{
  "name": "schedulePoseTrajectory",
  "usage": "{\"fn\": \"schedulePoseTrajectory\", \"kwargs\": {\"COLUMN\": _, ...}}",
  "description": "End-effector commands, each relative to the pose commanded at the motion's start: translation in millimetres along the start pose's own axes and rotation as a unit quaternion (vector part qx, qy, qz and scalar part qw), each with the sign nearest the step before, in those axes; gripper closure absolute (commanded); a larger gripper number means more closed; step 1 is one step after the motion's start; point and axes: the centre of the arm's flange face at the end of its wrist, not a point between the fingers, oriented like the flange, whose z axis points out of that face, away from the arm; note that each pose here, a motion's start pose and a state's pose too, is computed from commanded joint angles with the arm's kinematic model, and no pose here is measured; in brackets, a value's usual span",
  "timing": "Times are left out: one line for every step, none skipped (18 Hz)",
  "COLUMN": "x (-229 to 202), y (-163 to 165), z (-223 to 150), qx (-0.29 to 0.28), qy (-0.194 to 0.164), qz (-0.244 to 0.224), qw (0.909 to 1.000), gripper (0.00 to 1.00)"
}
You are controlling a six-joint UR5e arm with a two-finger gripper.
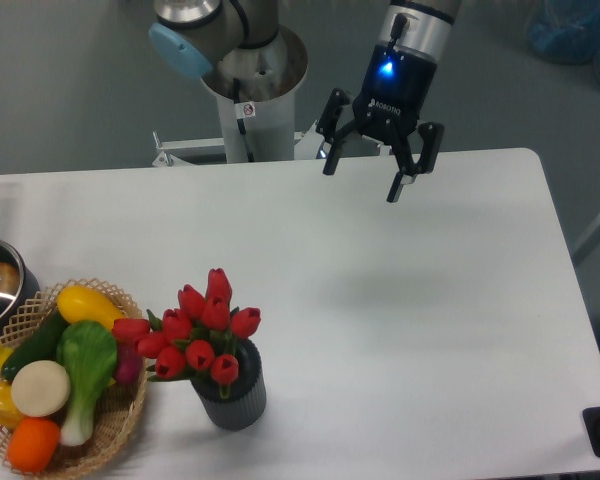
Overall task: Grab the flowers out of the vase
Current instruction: 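Move the open gripper toward the red tulip bouquet in the vase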
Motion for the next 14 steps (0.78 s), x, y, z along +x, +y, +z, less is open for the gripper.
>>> {"fn": "schedulePoseTrajectory", "kwargs": {"x": 1.3, "y": -2.3, "z": 12.8, "qx": 0.003, "qy": 0.005, "qz": 0.010, "qw": 0.9999, "gripper": 0.00}}
{"fn": "schedulePoseTrajectory", "kwargs": {"x": 0.8, "y": -3.8, "z": 23.1, "qx": 0.007, "qy": 0.008, "qz": 0.017, "qw": 0.9998, "gripper": 0.00}}
{"fn": "schedulePoseTrajectory", "kwargs": {"x": 0.1, "y": -4.8, "z": 30.7, "qx": 0.008, "qy": 0.011, "qz": 0.020, "qw": 0.9997, "gripper": 0.00}}
{"fn": "schedulePoseTrajectory", "kwargs": {"x": -0.7, "y": -4.8, "z": 34.1, "qx": 0.008, "qy": 0.014, "qz": 0.019, "qw": 0.9997, "gripper": 0.00}}
{"fn": "schedulePoseTrajectory", "kwargs": {"x": -0.6, "y": -4.9, "z": 34.1, "qx": 0.009, "qy": 0.014, "qz": 0.018, "qw": 0.9997, "gripper": 0.00}}
{"fn": "schedulePoseTrajectory", "kwargs": {"x": -1.0, "y": -5.0, "z": 35.3, "qx": 0.010, "qy": 0.015, "qz": 0.011, "qw": 0.9998, "gripper": 0.00}}
{"fn": "schedulePoseTrajectory", "kwargs": {"x": -1.4, "y": -6.0, "z": 34.9, "qx": 0.012, "qy": 0.015, "qz": 0.003, "qw": 0.9998, "gripper": 0.00}}
{"fn": "schedulePoseTrajectory", "kwargs": {"x": -0.7, "y": -9.1, "z": 35.3, "qx": 0.020, "qy": 0.017, "qz": -0.007, "qw": 0.9996, "gripper": 0.00}}
{"fn": "schedulePoseTrajectory", "kwargs": {"x": -0.5, "y": -13.0, "z": 35.3, "qx": 0.024, "qy": 0.018, "qz": -0.018, "qw": 0.9994, "gripper": 0.00}}
{"fn": "schedulePoseTrajectory", "kwargs": {"x": -1.2, "y": -13.9, "z": 35.5, "qx": 0.023, "qy": 0.019, "qz": -0.028, "qw": 0.9992, "gripper": 0.00}}
{"fn": "schedulePoseTrajectory", "kwargs": {"x": -2.5, "y": -15.5, "z": 34.1, "qx": 0.024, "qy": 0.017, "qz": -0.032, "qw": 0.9991, "gripper": 0.00}}
{"fn": "schedulePoseTrajectory", "kwargs": {"x": -3.9, "y": -16.7, "z": 33.4, "qx": 0.025, "qy": 0.016, "qz": -0.035, "qw": 0.9990, "gripper": 0.00}}
{"fn": "schedulePoseTrajectory", "kwargs": {"x": -5.1, "y": -16.6, "z": 33.7, "qx": 0.025, "qy": 0.016, "qz": -0.040, "qw": 0.9988, "gripper": 0.00}}
{"fn": "schedulePoseTrajectory", "kwargs": {"x": -5.7, "y": -16.9, "z": 33.9, "qx": 0.026, "qy": 0.016, "qz": -0.046, "qw": 0.9985, "gripper": 0.00}}
